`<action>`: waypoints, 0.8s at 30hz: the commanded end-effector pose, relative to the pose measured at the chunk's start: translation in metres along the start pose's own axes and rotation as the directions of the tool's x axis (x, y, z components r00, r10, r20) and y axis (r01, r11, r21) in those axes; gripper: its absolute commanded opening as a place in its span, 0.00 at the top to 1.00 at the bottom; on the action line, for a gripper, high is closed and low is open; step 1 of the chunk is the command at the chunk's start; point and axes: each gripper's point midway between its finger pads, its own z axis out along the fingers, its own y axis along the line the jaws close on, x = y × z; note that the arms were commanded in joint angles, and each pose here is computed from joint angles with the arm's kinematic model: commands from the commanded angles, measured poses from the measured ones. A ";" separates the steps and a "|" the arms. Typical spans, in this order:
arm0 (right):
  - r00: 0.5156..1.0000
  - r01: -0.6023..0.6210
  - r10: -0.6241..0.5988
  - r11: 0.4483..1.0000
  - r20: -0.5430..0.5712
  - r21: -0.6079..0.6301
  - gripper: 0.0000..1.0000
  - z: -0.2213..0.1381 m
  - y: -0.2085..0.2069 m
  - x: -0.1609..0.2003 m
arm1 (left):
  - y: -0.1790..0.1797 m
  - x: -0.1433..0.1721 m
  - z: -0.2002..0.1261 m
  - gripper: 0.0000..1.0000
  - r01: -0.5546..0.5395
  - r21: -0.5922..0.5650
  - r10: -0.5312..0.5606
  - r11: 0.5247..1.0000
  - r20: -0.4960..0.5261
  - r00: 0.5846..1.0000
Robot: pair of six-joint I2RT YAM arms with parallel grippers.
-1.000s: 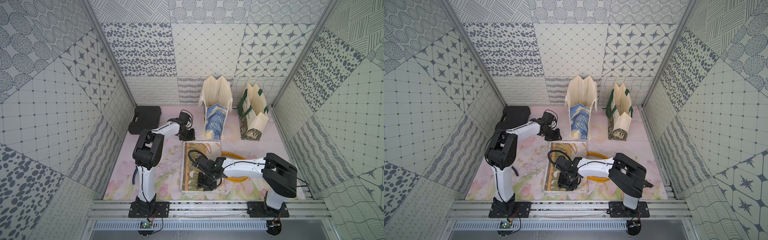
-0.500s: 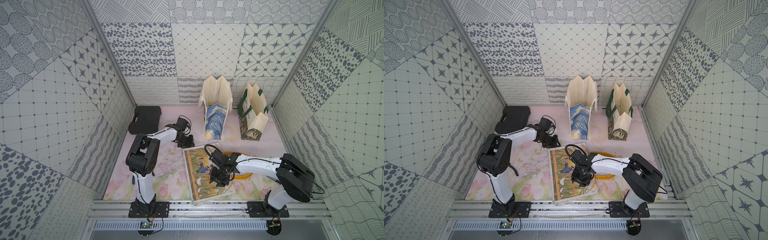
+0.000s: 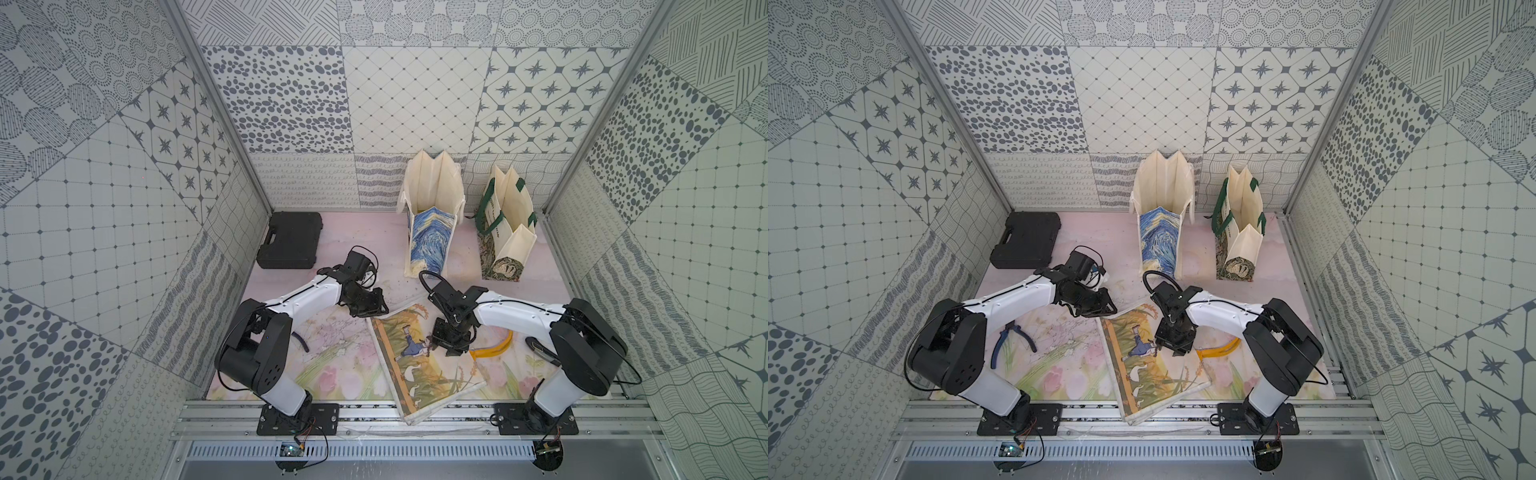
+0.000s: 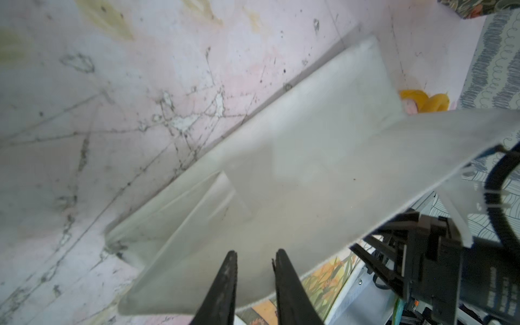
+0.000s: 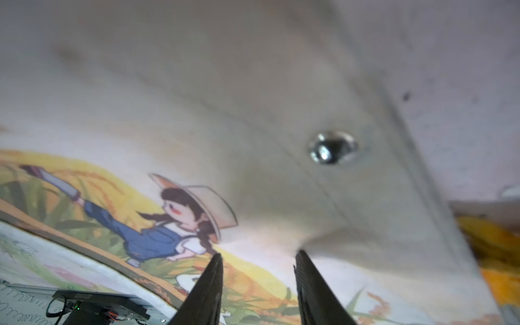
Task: Put away the canvas bag
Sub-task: Adjust the canvas bag at the center of the board.
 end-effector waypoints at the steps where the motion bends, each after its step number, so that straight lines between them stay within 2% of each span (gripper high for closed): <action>1: 0.999 0.049 -0.050 0.998 0.018 0.036 0.56 0.000 0.010 -0.015 | 0.009 0.051 -0.002 0.75 0.093 -0.015 -0.095 0.996 -0.127 0.987; 12: 0.995 0.101 -0.101 0.994 -0.013 0.035 0.56 0.017 0.053 -0.059 | 0.015 0.056 0.000 0.74 0.103 -0.023 -0.105 0.994 -0.124 0.987; 24: 0.977 0.214 -0.213 0.976 -0.006 0.030 0.56 0.016 0.088 -0.093 | 0.013 0.062 -0.015 0.74 0.124 -0.022 -0.125 0.992 -0.073 0.989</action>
